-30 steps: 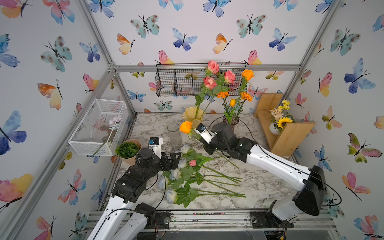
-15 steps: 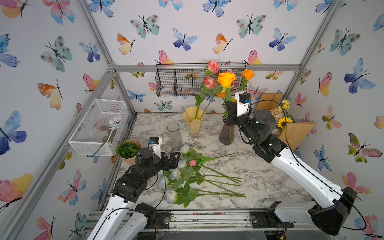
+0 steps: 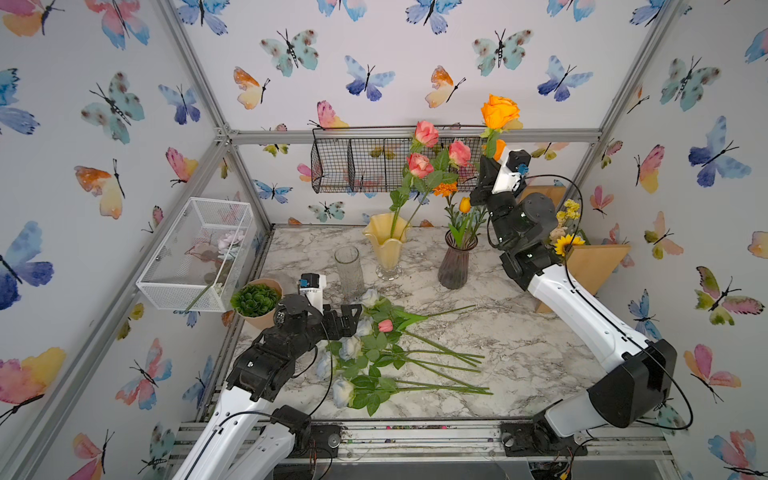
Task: Arrange the flowers in different vases according to their colors
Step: Insert the flower into the vase.
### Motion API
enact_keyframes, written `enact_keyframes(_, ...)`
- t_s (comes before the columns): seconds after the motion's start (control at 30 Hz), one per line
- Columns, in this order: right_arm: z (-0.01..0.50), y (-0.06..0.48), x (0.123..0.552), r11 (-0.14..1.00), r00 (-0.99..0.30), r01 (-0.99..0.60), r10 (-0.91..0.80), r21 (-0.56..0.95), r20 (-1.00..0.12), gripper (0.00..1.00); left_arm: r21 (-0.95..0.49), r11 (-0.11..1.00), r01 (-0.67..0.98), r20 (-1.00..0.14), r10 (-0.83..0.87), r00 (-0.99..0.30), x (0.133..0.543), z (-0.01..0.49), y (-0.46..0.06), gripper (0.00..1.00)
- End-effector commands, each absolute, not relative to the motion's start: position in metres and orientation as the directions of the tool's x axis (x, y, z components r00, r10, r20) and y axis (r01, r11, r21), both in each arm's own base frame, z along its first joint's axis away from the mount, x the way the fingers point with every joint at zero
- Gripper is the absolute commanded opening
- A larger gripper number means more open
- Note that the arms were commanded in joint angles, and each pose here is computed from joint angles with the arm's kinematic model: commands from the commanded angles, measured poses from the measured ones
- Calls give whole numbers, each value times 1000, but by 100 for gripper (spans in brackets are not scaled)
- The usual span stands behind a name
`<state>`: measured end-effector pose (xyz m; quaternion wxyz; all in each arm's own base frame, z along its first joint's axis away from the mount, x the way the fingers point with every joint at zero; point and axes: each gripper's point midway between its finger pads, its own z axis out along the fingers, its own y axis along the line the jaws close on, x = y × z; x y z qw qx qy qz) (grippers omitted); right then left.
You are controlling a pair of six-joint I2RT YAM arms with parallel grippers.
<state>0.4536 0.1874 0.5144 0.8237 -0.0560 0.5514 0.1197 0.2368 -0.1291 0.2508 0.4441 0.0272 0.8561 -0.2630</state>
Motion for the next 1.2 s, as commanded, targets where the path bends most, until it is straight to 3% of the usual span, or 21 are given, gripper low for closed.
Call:
enact_keyframes(0.0,531,189,450,952,416,-300,196,70,-888,2,-427,860,278,-772,-187,-607,238,247,-130,99)
enact_keyframes(0.8,384,195,456,929,113,-325,225,178,-968,3,-426,862,275,-768,-184,-614,240,244,-131,99)
enact_keyframes(0.87,376,196,459,934,84,-312,210,175,-974,13,-426,861,277,-768,-183,-613,239,244,-131,99)
enact_keyframes(1.0,374,196,458,933,56,-312,206,179,-977,52,-426,861,277,-770,-185,-611,239,245,-130,99)
enact_keyframes(1.07,380,196,455,930,48,-318,210,185,-977,61,-426,861,278,-770,-184,-611,239,245,-130,99)
enact_keyframes(1.17,385,194,451,930,6,-313,203,191,-979,65,-427,860,278,-771,-185,-609,239,245,-130,99)
